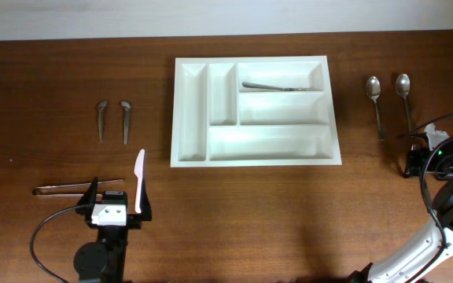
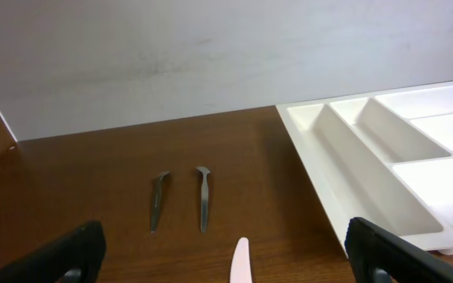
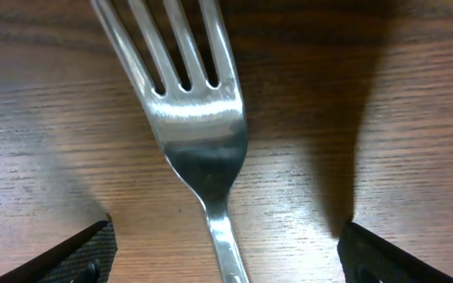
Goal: Pack container
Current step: 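Lower the right gripper, grasp the second fork and lift it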
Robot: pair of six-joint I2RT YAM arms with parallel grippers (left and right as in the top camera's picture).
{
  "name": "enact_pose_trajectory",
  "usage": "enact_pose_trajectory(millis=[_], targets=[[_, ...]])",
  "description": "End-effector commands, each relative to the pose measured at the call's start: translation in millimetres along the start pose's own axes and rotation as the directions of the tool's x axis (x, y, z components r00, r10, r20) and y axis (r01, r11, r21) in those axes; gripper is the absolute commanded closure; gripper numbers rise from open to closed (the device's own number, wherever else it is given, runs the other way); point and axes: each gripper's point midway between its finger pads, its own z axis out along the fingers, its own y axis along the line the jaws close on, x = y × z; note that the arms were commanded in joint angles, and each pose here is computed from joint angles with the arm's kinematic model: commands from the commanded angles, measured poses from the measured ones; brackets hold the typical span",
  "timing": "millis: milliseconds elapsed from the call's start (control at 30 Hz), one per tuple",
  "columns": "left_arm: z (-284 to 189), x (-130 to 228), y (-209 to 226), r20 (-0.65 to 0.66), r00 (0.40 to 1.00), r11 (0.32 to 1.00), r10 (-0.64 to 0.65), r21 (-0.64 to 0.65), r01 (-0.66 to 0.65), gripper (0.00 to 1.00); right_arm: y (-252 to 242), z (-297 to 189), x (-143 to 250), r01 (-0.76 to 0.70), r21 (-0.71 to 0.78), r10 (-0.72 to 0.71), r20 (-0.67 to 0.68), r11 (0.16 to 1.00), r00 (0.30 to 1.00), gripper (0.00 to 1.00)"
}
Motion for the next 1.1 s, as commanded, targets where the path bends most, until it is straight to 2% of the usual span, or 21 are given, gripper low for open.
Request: enact_pose_trajectory(millis=[0, 167, 267, 533, 633, 667, 800, 900, 1067], targets=[[0.0, 1.6, 0.6, -0.001, 1.000, 1.000, 0.010, -0.005, -0.010, 0.01, 3.5, 8.3, 2.4, -0.006, -0.017, 0.006, -0.016, 1.000, 1.000, 0.10], [0.0, 1.6, 0.6, -0.001, 1.000, 1.000, 0.010, -0.005, -0.010, 0.01, 4.9, 14.5, 3.9, -0.006, -0.028, 0.005, -0.031, 1.000, 1.000, 0.07], [0.0, 1.6, 0.6, -0.001, 1.000, 1.000, 0.010, -0.006, -0.010, 0.01, 6.2, 18.2, 5.5, -0.009, -0.035, 0.008, -0.043, 0.999, 0.999, 0.12], [0.0, 1.6, 0.6, -0.001, 1.000, 1.000, 0.010, -0.005, -0.010, 0.01, 6.4, 19.3, 5.7, -0.014, -0.036, 0.012, -0.046, 0.999, 0.999, 0.45], [0.0, 1.6, 0.6, -0.001, 1.000, 1.000, 0.010, -0.006, -0.010, 0.01, 5.6, 19.3, 4.7, -0.037, -0.032, 0.036, -0.043, 0.999, 0.998, 0.68], [0.0, 1.6, 0.6, -0.001, 1.000, 1.000, 0.010, -0.005, -0.010, 0.01, 5.4, 19.3, 4.5, -0.040, -0.031, 0.038, -0.042, 0.999, 0.998, 0.73], [0.0, 1.6, 0.6, -0.001, 1.000, 1.000, 0.010, -0.005, -0.010, 0.01, 5.1, 19.4, 3.8, -0.042, -0.030, 0.041, -0.039, 0.999, 0.998, 0.81], [0.0, 1.7, 0.6, -0.002, 1.000, 1.000, 0.010, -0.005, -0.010, 0.01, 3.2, 19.5, 0.8, -0.090, -0.022, 0.089, -0.028, 0.996, 0.996, 0.95], [0.0, 1.7, 0.6, -0.002, 1.000, 1.000, 0.010, -0.005, -0.010, 0.01, 1.7, 19.5, -2.9, -0.152, -0.017, 0.152, -0.013, 0.988, 0.988, 0.96]])
